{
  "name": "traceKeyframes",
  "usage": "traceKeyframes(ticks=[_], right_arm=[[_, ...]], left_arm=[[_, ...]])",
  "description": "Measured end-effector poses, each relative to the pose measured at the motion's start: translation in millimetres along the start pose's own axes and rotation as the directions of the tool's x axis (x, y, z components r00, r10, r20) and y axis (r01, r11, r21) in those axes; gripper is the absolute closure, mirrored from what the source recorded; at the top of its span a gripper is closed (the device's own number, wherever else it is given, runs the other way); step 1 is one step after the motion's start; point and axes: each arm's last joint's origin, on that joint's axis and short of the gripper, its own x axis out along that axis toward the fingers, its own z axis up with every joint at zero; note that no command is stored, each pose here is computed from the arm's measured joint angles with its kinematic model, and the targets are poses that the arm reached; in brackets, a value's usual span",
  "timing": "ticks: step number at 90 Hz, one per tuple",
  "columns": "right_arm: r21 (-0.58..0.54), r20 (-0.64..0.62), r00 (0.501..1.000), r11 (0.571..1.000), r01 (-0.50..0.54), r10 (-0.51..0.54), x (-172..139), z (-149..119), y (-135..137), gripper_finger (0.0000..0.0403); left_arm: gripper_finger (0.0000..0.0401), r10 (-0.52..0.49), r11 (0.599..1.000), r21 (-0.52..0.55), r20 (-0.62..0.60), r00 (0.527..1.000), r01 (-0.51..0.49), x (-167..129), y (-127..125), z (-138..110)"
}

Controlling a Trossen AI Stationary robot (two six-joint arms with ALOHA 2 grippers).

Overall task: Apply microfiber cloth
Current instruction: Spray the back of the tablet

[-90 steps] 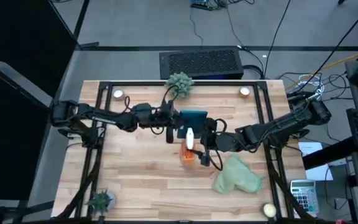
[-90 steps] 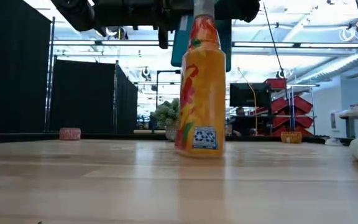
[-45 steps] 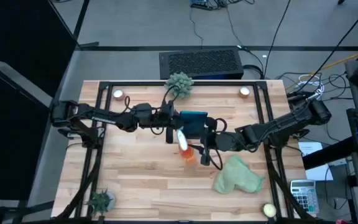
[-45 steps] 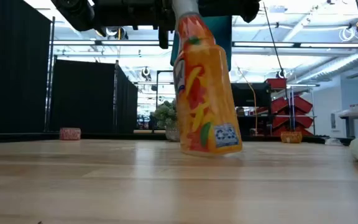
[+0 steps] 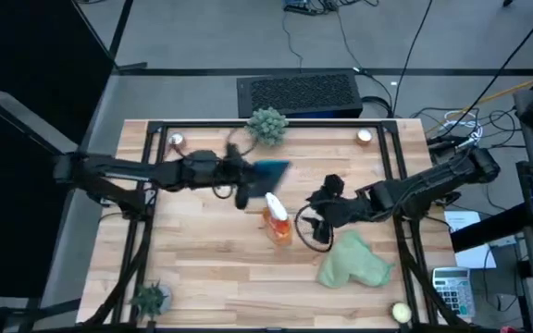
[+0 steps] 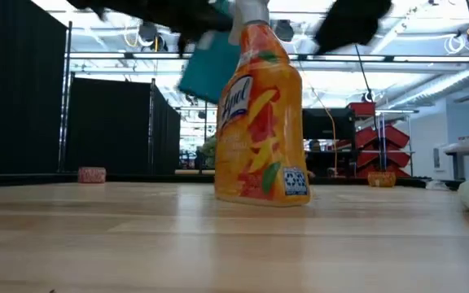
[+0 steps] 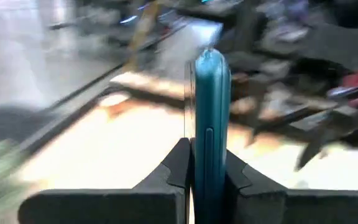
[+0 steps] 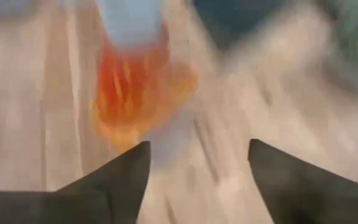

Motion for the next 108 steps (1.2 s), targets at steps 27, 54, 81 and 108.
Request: traceKeyframes(ticks=[27,54,81,108], right_arm=[[0.069,0.01,0.999,0.996,0.052,-0.053,48.4,-27.4,-1.0,0.0127],[0.106,0.055,0.998,0.994,0.033,-0.039,72.1,-24.0,4.3,0.0135],[0.125,0.069,0.997,0.991,-0.04,0.031,79.5,-27.9,19.3,0.0136],[0.133,-0.006,0.995,0.986,-0.102,0.104,55.9,-29.5,14.0,0.0136]], left_arm=[[0.0389,-0.008,0.987,-0.157,-0.291,0.957,-0.039,-54.3,-32.2,-55.5],[0.0389,-0.119,0.982,-0.167,-0.193,0.974,0.086,-19.9,-73.4,-85.6],[0.0389,-0.077,0.991,-0.127,-0.21,0.975,0.05,5.2,-74.6,-102.4],[0.0389,-0.132,0.986,-0.129,-0.225,0.965,0.105,-6.7,-76.9,-96.8]])
